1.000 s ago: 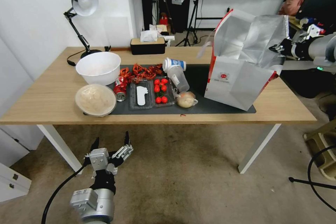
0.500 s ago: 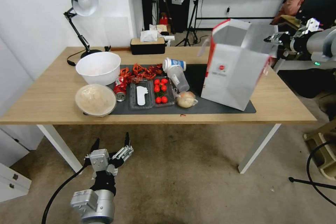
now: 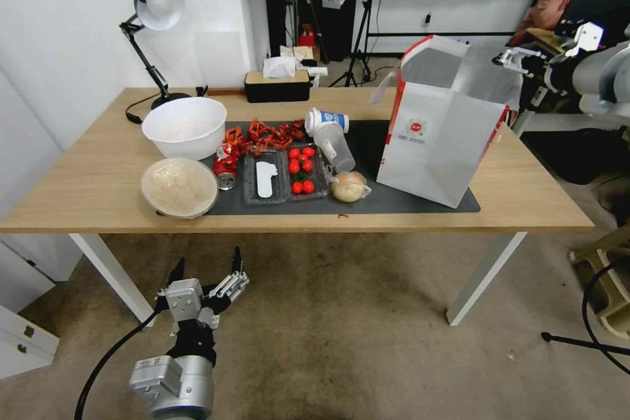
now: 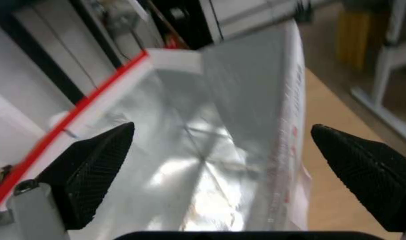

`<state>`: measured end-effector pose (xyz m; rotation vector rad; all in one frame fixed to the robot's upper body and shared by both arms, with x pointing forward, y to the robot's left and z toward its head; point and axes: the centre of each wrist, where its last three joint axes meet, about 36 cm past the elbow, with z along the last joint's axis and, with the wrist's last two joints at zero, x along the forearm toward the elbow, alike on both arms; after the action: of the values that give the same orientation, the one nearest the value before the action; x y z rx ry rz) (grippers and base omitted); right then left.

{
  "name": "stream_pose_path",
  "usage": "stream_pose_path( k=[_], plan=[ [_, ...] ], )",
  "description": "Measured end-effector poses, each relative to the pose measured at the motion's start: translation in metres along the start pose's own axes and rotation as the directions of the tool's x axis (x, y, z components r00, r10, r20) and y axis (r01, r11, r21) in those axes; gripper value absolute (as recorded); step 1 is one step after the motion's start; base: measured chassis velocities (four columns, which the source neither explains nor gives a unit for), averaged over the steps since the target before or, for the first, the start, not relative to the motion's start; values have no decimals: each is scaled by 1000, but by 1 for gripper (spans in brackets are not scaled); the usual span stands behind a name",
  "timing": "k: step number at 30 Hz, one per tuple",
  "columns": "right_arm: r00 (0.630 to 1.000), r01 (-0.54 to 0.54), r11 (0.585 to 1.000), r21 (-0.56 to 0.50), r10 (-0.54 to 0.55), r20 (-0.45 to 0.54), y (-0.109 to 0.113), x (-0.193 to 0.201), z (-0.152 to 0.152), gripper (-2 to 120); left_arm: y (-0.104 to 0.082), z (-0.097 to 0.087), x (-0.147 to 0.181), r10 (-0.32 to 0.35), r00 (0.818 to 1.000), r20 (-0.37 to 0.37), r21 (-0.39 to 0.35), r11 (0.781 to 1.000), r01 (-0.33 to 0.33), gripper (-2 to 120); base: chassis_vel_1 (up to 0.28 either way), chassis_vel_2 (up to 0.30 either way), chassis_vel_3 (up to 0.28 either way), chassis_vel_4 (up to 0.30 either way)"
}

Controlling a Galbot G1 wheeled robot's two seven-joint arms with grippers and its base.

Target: Pick up the food delivery bag from the floor and place it on the table.

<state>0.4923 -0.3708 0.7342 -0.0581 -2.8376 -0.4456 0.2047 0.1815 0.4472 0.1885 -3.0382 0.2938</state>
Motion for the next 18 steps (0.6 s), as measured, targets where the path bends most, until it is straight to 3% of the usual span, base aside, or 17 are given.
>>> stream_pose_path(
  k=[1, 4, 9, 11, 13, 18],
  plan=[
    [1000, 0, 1000, 0, 0, 0, 0, 0, 0, 100, 0, 0, 0, 0, 1000, 0, 0, 1000, 0, 100, 0, 0, 0, 0],
    [985, 49, 989, 141, -71, 157, 0, 15, 39, 100, -1, -4, 0, -13, 1000, 1, 12, 1000, 13, 100, 0, 0, 0, 0],
    [956, 76, 963, 259, -144, 255, 3, 31, 73, 100, 0, -6, -1, -14, 1000, 4, 15, 1000, 13, 100, 0, 0, 0, 0],
    [935, 84, 946, 312, -183, 303, 2, 37, 89, 100, 0, -7, 0, -12, 1000, 6, 13, 1000, 12, 100, 0, 0, 0, 0],
    [901, 116, 917, 382, -259, 349, 4, 50, 126, 100, 2, -8, 1, -11, 1000, 12, 9, 1000, 11, 100, 0, 0, 0, 0],
    [856, 181, 898, 401, -345, 386, 18, 62, 163, 100, 3, -9, 6, -31, 999, 23, 3, 1000, 31, 100, 0, 0, 0, 0]
  ],
)
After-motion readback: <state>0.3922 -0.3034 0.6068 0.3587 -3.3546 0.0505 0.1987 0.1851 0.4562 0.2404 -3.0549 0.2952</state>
